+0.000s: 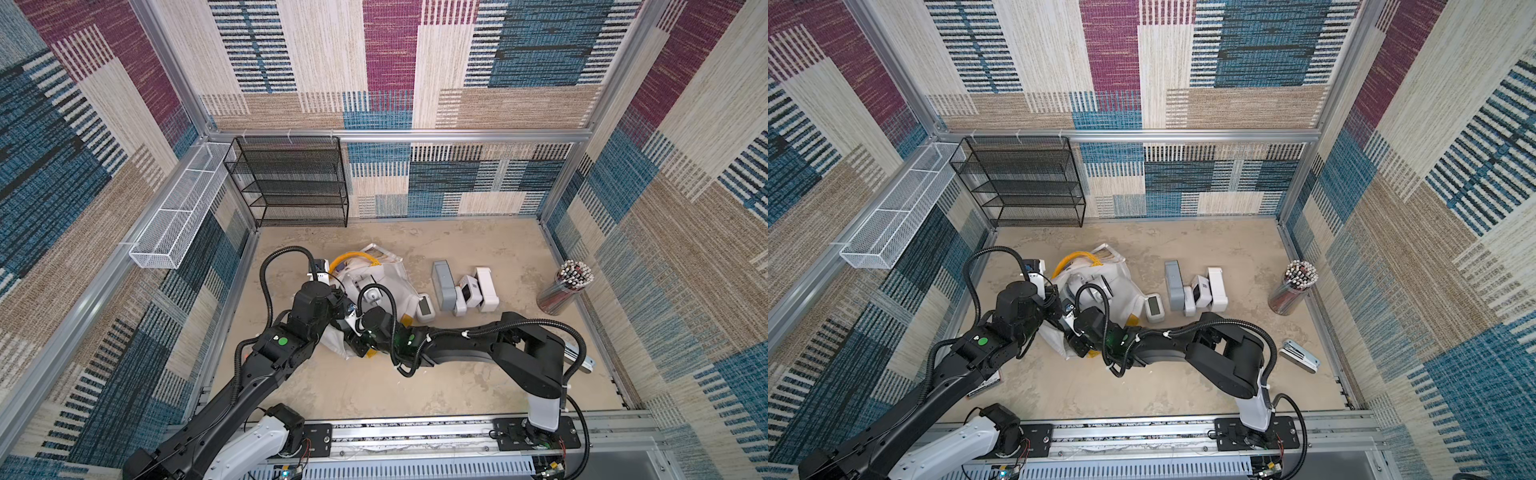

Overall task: Take the alarm clock out of the canvas bag
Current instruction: Pick up the alarm from the canvas bag, then move the canvas bag to the center of the board.

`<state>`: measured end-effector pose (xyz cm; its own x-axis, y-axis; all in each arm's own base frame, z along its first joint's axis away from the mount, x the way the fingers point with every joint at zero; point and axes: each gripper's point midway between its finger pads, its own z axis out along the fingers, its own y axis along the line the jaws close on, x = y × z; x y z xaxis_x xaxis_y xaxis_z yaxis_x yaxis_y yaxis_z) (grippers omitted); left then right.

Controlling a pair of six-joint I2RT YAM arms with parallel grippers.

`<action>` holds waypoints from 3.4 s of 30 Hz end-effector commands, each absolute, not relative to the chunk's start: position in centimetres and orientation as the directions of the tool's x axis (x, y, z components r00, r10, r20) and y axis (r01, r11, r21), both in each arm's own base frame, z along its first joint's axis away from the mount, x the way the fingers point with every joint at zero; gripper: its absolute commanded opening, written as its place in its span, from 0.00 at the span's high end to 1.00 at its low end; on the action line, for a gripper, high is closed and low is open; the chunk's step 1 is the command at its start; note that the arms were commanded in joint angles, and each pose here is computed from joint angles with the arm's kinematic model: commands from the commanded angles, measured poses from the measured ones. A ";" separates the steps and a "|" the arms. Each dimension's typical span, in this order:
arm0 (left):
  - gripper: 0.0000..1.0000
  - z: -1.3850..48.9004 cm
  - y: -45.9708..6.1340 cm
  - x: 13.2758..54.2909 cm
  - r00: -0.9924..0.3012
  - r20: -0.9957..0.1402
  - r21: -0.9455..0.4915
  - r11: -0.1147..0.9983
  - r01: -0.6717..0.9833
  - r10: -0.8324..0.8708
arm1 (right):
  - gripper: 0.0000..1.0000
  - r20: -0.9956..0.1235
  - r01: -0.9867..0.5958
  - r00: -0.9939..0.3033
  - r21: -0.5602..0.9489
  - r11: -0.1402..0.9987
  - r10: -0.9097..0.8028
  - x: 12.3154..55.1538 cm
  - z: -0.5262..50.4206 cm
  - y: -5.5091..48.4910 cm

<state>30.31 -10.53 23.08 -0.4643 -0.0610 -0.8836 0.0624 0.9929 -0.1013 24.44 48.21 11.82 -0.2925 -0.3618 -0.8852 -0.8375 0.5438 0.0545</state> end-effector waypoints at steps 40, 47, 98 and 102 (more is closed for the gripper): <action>1.00 21.8 -8.2 29.7 -0.495 -0.867 -0.033 0.999 -0.035 -0.046 | 0.78 -0.957 -0.817 -0.229 0.089 0.569 -0.179 20.8 19.9 38.8; 1.00 21.4 -7.7 29.5 -0.507 -0.860 -0.024 0.998 -0.060 -0.051 | 0.77 -0.963 -0.818 -0.212 0.082 0.569 -0.166 19.9 20.6 36.8; 1.00 19.1 2.1 25.4 -0.535 -0.818 0.035 0.910 -0.413 -0.211 | 0.76 -0.964 -0.579 -0.267 0.154 0.800 -0.008 24.0 21.4 27.7; 1.00 19.2 2.1 25.3 -0.526 -0.822 0.023 0.911 -0.411 -0.217 | 0.76 -0.957 -0.564 -0.290 0.159 0.810 -0.014 24.8 20.8 28.0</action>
<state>26.10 1.51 19.94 -0.5003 -0.2190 -0.8377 -0.3905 0.9206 -0.0074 24.03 27.65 19.44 -0.3001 -0.0773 -0.9508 -0.5852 0.8021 0.1195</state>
